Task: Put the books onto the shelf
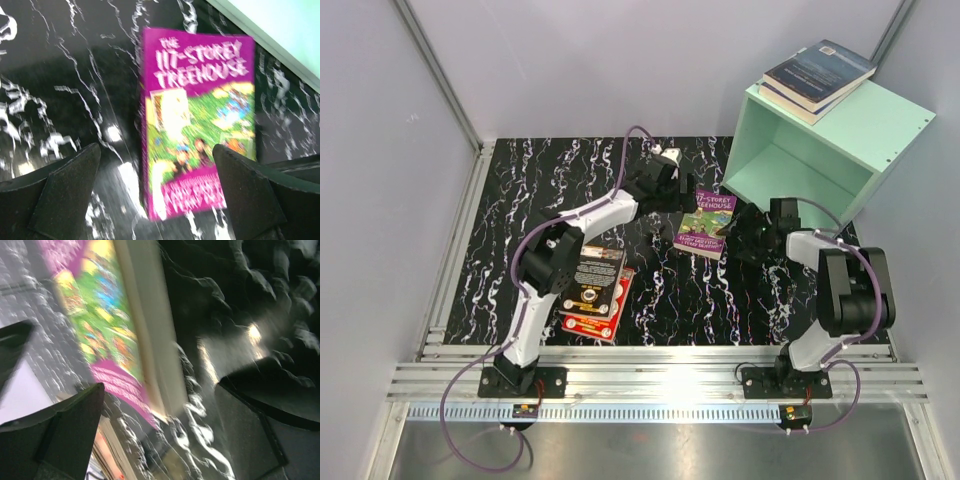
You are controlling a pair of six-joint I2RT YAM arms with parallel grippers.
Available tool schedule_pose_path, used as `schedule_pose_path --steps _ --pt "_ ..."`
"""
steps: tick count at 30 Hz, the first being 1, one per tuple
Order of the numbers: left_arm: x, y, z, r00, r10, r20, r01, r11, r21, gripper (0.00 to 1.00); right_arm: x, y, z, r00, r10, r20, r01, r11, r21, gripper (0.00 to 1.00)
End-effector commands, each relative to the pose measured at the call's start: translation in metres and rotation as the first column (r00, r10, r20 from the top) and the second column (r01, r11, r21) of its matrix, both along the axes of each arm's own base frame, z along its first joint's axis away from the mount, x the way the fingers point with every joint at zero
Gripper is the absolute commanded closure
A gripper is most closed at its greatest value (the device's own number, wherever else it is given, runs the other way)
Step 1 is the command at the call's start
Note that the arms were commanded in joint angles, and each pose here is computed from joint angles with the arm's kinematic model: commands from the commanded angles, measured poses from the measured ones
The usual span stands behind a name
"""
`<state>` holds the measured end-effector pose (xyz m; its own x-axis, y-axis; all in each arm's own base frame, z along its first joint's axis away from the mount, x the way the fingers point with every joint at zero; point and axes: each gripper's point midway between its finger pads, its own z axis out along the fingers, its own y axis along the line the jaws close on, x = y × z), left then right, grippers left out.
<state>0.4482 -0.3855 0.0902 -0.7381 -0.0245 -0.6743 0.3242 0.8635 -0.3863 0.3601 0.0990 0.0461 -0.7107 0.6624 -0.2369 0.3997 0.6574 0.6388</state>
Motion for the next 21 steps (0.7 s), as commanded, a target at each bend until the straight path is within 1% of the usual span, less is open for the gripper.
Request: schedule_pose_path --steps 1,2,4,5,7,8,10,12,13,14,16,17,20,21 --pt "0.018 -0.001 -0.019 0.999 -0.023 -0.038 0.023 1.0 -0.005 0.01 0.036 -0.001 -0.003 0.996 -0.031 0.085 0.032 0.999 -0.012 0.0" --pt "0.021 -0.003 -0.018 0.999 -0.024 -0.037 0.024 1.0 0.002 0.01 0.036 -0.004 -0.016 0.997 -0.042 0.057 0.044 0.999 -0.025 0.0" --pt "0.021 -0.004 -0.033 0.998 -0.031 -0.063 0.031 0.999 0.013 0.01 0.043 -0.006 -0.024 0.997 -0.051 0.054 0.053 0.998 -0.04 0.0" --pt "0.021 -0.005 -0.037 0.997 -0.032 -0.066 0.033 0.999 0.009 0.01 0.042 -0.007 -0.036 0.998 -0.056 0.027 0.057 0.997 -0.046 0.0" --pt "0.018 -0.008 -0.045 0.995 -0.048 -0.085 0.048 0.999 0.0 0.01 0.048 -0.007 -0.043 0.997 -0.063 0.033 0.064 0.997 -0.038 0.0" --pt "0.017 -0.01 -0.048 0.995 -0.045 -0.093 0.045 0.999 -0.007 0.01 0.046 -0.003 -0.054 0.998 -0.056 0.011 0.056 0.998 -0.028 0.0" --pt "0.01 -0.015 -0.059 0.988 -0.072 -0.135 0.068 0.997 -0.033 0.01 0.053 0.004 -0.054 0.998 -0.049 0.03 0.049 0.999 -0.011 0.01" --pt "-0.002 -0.021 -0.068 0.98 -0.089 -0.177 0.079 0.995 -0.061 0.01 0.054 0.015 -0.058 0.999 -0.036 0.033 0.036 0.999 -0.009 0.03" --pt "-0.006 -0.022 -0.071 0.978 -0.091 -0.186 0.08 0.995 -0.064 0.01 0.054 0.02 -0.059 0.999 -0.027 0.036 0.027 1.0 -0.005 0.07" --pt "-0.009 -0.024 -0.072 0.978 -0.091 -0.189 0.078 0.994 -0.076 0.01 0.053 0.028 -0.061 0.999 -0.01 0.036 0.01 1.0 0.004 0.18" --pt "-0.024 -0.024 -0.082 0.971 -0.1 -0.217 0.084 0.993 -0.08 0.01 0.053 0.035 -0.059 0.999 -0.001 0.051 0.0 1.0 0.022 0.32" --pt "-0.026 -0.027 -0.08 0.972 -0.102 -0.21 0.082 0.991 -0.104 0.01 0.053 0.039 -0.057 0.998 0.005 0.057 -0.007 0.999 0.033 0.45" --pt "-0.042 -0.03 -0.085 0.964 -0.119 -0.237 0.089 0.987 -0.134 0.01 0.052 0.05 -0.042 0.995 0.025 0.098 -0.031 0.998 0.056 0.65" --pt "-0.046 -0.032 -0.081 0.961 -0.134 -0.24 0.101 0.984 -0.146 0.01 0.049 0.055 -0.038 0.994 0.038 0.104 -0.044 0.997 0.058 0.76"
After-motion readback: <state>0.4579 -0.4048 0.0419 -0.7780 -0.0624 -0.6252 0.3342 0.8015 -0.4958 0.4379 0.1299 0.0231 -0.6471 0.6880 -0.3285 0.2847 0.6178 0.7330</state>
